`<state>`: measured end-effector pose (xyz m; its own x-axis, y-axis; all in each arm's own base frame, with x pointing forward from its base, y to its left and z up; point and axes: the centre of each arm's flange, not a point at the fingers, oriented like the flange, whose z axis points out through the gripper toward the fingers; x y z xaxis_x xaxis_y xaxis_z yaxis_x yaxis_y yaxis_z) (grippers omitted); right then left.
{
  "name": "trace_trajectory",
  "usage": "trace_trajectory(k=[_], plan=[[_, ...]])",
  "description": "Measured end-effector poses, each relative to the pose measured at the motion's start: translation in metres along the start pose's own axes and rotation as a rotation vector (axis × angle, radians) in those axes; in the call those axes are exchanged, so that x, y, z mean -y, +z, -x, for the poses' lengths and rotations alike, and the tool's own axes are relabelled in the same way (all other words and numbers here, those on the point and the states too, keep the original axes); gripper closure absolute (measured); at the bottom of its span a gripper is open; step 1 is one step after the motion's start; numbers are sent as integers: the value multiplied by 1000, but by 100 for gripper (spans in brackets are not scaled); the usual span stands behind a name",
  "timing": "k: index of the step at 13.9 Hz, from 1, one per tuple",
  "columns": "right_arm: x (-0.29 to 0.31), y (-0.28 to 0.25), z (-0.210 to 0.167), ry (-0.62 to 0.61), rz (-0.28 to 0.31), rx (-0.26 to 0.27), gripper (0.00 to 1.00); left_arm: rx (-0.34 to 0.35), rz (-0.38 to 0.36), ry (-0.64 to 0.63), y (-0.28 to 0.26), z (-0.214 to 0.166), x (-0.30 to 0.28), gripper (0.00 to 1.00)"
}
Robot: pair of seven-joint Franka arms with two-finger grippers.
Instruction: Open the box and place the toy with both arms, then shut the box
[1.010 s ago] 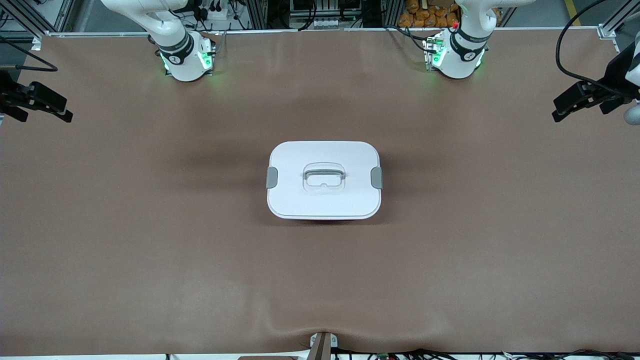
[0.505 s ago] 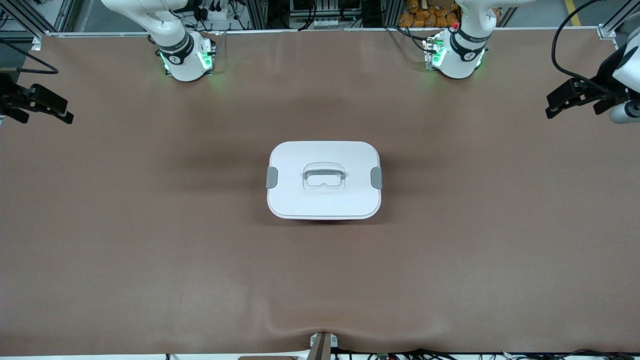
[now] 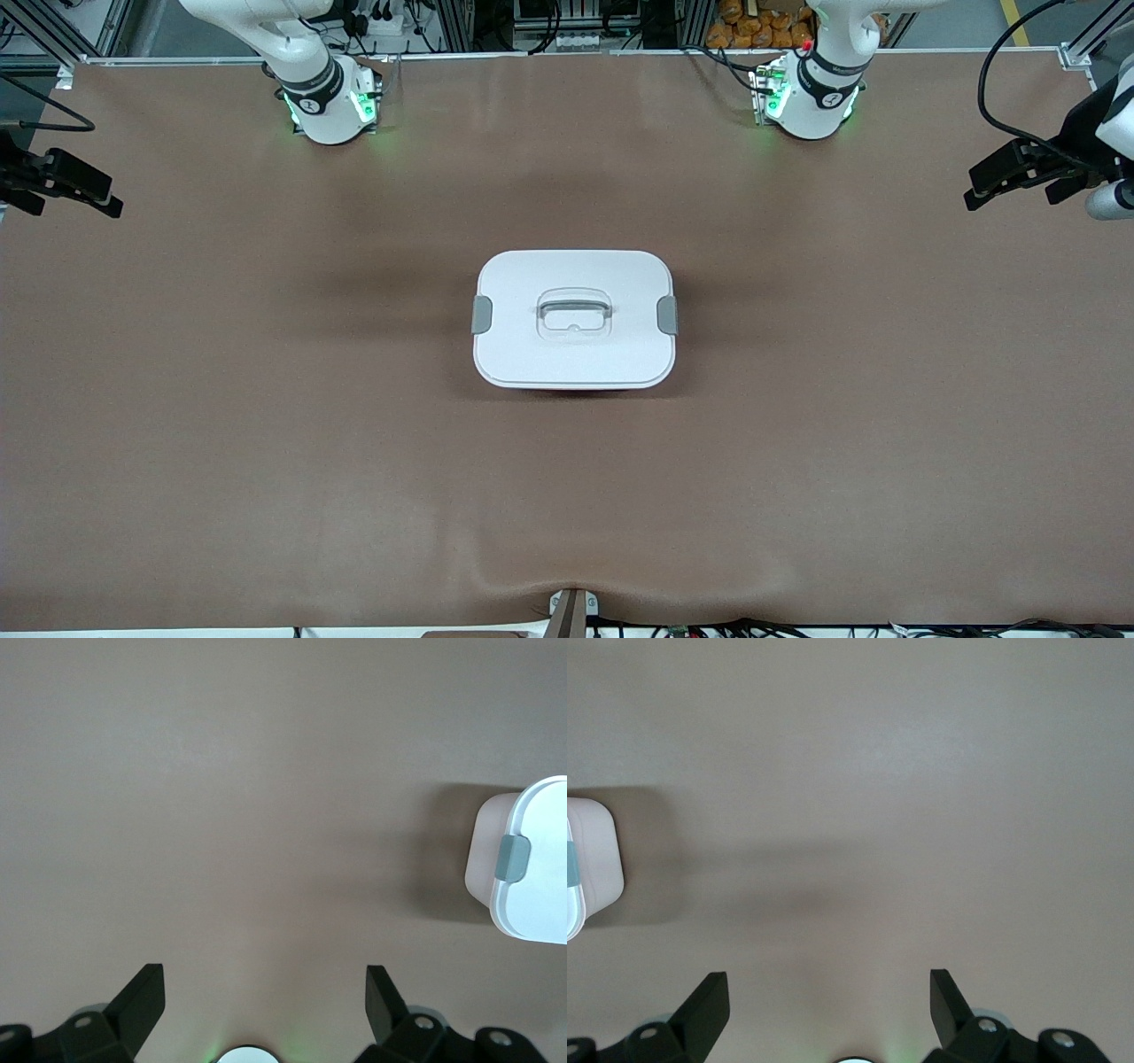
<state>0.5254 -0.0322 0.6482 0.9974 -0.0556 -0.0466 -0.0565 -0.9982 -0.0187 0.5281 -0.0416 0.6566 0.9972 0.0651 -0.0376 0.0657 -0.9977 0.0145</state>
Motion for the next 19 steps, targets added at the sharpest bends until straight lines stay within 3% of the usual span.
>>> trace_trajectory(k=[8,19], plan=[[-2,0,5,5,1,39,0,8,0,-3,5,-4,3,0],[-4,-3,6,6,5,33,0,4,1,-1,7,-8,1,0]])
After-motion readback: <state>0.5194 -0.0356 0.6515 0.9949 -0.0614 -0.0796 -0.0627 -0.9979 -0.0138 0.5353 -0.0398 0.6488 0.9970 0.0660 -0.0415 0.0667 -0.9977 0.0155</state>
